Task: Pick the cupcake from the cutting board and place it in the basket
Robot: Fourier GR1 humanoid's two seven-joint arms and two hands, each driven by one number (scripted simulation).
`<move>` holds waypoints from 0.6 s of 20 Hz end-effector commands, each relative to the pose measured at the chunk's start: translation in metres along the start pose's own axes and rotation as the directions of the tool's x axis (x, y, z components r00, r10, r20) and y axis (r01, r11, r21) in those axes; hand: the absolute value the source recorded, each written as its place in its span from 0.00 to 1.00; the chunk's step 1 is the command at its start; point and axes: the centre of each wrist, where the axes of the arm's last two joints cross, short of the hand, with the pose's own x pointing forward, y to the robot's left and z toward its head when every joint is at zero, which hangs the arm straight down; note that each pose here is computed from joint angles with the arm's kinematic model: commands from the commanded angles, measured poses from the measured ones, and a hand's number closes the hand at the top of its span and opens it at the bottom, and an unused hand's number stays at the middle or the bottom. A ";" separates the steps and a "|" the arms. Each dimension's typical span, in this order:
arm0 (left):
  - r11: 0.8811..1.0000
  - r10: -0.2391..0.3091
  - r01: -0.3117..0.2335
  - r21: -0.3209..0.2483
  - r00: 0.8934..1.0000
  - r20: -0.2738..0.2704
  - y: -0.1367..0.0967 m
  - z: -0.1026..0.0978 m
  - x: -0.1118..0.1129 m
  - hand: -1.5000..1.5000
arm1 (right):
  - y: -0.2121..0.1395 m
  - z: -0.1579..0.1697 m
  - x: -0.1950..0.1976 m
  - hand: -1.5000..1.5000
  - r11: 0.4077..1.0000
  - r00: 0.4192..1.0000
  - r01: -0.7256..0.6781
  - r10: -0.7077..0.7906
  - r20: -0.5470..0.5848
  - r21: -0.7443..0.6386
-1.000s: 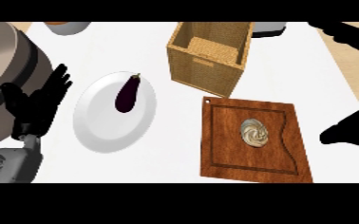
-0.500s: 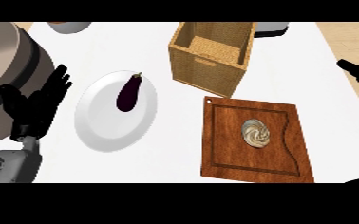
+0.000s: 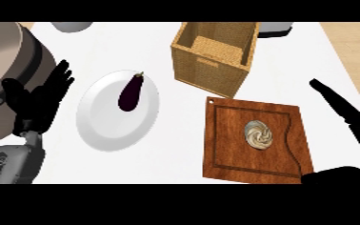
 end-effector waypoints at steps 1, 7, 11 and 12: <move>1.000 -0.002 0.002 0.006 1.000 0.001 -0.009 0.003 0.010 0.50 | 0.046 -0.008 -0.017 0.00 0.999 1.000 0.011 -0.010 0.028 -0.036; 1.000 0.003 -0.003 -0.012 1.000 0.003 -0.003 -0.018 0.008 0.50 | 0.080 -0.041 -0.017 0.00 0.994 0.995 0.093 -0.092 0.035 -0.048; 1.000 -0.012 0.012 -0.016 1.000 -0.003 0.004 -0.008 -0.001 0.50 | 0.092 -0.070 -0.029 0.00 0.999 0.999 0.031 -0.030 -0.040 0.025; 1.000 -0.009 0.009 0.008 1.000 0.012 -0.007 0.002 0.005 0.50 | 0.096 -0.077 -0.034 0.00 0.999 0.998 0.027 -0.025 -0.061 0.033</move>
